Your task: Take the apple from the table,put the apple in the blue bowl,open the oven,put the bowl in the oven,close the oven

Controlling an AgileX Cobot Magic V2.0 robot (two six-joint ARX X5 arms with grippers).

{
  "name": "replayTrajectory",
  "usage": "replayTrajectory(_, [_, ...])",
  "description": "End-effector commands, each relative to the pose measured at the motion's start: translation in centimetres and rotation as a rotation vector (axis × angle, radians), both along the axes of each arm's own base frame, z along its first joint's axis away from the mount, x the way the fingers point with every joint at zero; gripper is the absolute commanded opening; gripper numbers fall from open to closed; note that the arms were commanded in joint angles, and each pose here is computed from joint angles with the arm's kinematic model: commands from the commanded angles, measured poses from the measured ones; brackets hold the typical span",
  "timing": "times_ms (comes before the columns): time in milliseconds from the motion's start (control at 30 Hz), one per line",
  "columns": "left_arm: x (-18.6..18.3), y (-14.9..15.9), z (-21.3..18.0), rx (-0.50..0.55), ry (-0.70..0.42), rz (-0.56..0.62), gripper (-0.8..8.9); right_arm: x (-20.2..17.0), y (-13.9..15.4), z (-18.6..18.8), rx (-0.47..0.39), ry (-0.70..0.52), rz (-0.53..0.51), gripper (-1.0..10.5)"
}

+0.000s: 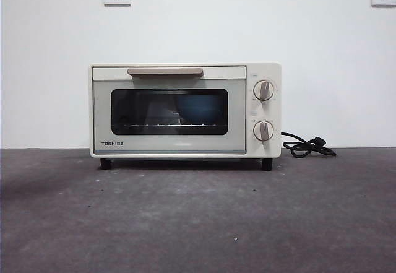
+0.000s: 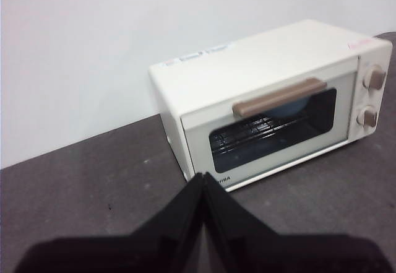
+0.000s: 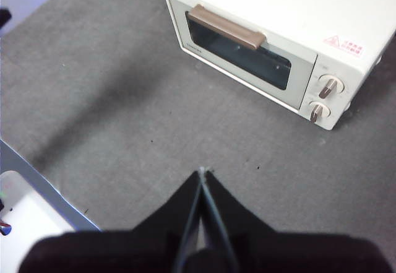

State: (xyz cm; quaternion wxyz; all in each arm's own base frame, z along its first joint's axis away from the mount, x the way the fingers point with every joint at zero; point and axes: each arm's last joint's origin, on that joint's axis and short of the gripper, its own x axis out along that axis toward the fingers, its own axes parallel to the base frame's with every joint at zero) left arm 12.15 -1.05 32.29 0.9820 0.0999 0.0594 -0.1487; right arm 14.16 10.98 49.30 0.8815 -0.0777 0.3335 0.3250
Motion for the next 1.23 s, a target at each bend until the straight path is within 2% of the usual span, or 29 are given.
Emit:
replayTrajectory(33, [-0.8,0.1,-3.6,0.016,-0.033,0.011,-0.04,0.6,0.5,-0.7,-0.028,0.045,-0.008,0.0])
replayTrajectory(233, [-2.2,0.3,-9.9,-0.034,-0.049,0.102,-0.04,1.9,1.4,-1.4,-0.053,0.078,-0.008,0.0])
replayTrajectory(433, [-2.6,0.6,-13.7,-0.085,-0.033,0.192,-0.04,2.3,1.7,-1.7,-0.062,0.089,-0.009,0.0])
replayTrajectory(800, [-2.6,0.6,-16.7,-0.107,0.004,0.2,-0.04,2.3,1.7,-1.7,-0.062,0.089,-0.009,0.0])
replayTrajectory(1233, [-2.5,0.6,-17.3,-0.103,0.033,0.2,-0.04,2.3,1.7,-1.7,-0.062,0.089,-0.009,0.0])
